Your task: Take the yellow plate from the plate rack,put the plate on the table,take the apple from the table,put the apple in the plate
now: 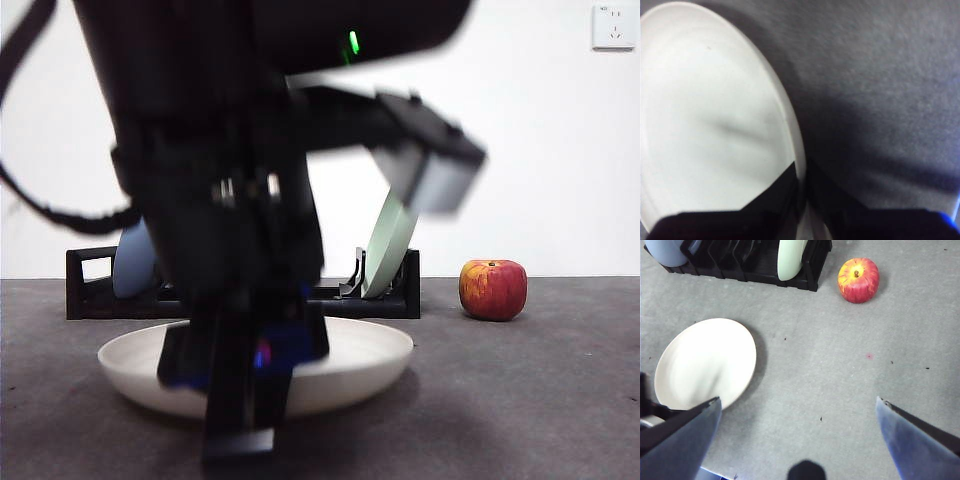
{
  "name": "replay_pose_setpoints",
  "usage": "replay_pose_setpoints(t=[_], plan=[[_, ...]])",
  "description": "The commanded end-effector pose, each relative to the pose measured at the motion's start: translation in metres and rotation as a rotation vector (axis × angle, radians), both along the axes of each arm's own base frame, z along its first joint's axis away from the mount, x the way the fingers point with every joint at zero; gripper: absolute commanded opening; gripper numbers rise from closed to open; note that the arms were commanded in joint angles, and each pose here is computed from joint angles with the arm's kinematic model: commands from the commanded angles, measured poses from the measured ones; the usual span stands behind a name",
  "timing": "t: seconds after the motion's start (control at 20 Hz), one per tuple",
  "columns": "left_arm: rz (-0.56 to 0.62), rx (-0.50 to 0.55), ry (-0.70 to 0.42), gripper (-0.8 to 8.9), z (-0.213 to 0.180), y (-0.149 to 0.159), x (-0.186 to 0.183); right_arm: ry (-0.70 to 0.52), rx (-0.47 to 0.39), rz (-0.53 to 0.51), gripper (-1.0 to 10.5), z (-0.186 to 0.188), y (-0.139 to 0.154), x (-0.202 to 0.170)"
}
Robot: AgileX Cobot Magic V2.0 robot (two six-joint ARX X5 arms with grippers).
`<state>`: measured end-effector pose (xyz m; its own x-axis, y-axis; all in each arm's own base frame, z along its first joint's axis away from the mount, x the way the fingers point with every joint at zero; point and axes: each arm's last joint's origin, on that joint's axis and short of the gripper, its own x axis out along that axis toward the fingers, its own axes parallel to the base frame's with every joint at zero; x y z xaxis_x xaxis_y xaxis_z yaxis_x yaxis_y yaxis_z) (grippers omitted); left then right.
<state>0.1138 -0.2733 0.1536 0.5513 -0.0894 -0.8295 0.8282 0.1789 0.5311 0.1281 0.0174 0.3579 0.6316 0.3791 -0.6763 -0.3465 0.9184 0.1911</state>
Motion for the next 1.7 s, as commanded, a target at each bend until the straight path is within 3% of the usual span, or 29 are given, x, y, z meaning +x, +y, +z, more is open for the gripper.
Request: replay_pose_setpoints(t=[0.05, 0.25, 0.35, 0.55, 0.85, 1.1, 1.4, 1.55, 1.7], plan=[[0.002, 0.01, -0.013, -0.06, -0.01, -0.004, -0.005, -0.006, 0.003, 0.005, 5.4, 0.001, 0.0, 0.0], [0.027, -0.043, -0.028, -0.07, -0.01, -0.008, -0.008, -0.006, 0.003, 0.005, 5.3, 0.001, 0.0, 0.0], [0.031, -0.051, 0.021, 0.06, -0.011, -0.007, -0.009, -0.006, 0.003, 0.005, 5.3, 0.001, 0.0, 0.0], [0.061, -0.081, 0.084, 2.31, -0.012, -0.007, -0.01, -0.006, 0.003, 0.005, 5.4, 0.001, 0.0, 0.0], [0.084, -0.131, 0.077, 2.33, 0.018, -0.008, -0.009, -0.004, 0.003, 0.005, 5.4, 0.001, 0.0, 0.0], [0.122, -0.424, 0.019, 2.33, 0.106, 0.001, -0.011, -0.017, 0.004, 0.005, 5.4, 0.001, 0.0, 0.002], [0.104, -0.854, 0.106, 2.28, 0.222, 0.062, -0.029, -0.048, 0.005, 0.004, 5.4, -0.001, 0.002, 0.029], [0.023, -1.005, 0.163, 2.24, 0.251, 0.097, -0.045, -0.076, 0.006, 0.003, 5.4, -0.007, 0.004, 0.06], [-0.02, -1.074, 0.231, 2.24, 0.262, 0.122, -0.056, -0.068, 0.01, -0.003, 5.4, -0.022, 0.006, 0.098]])
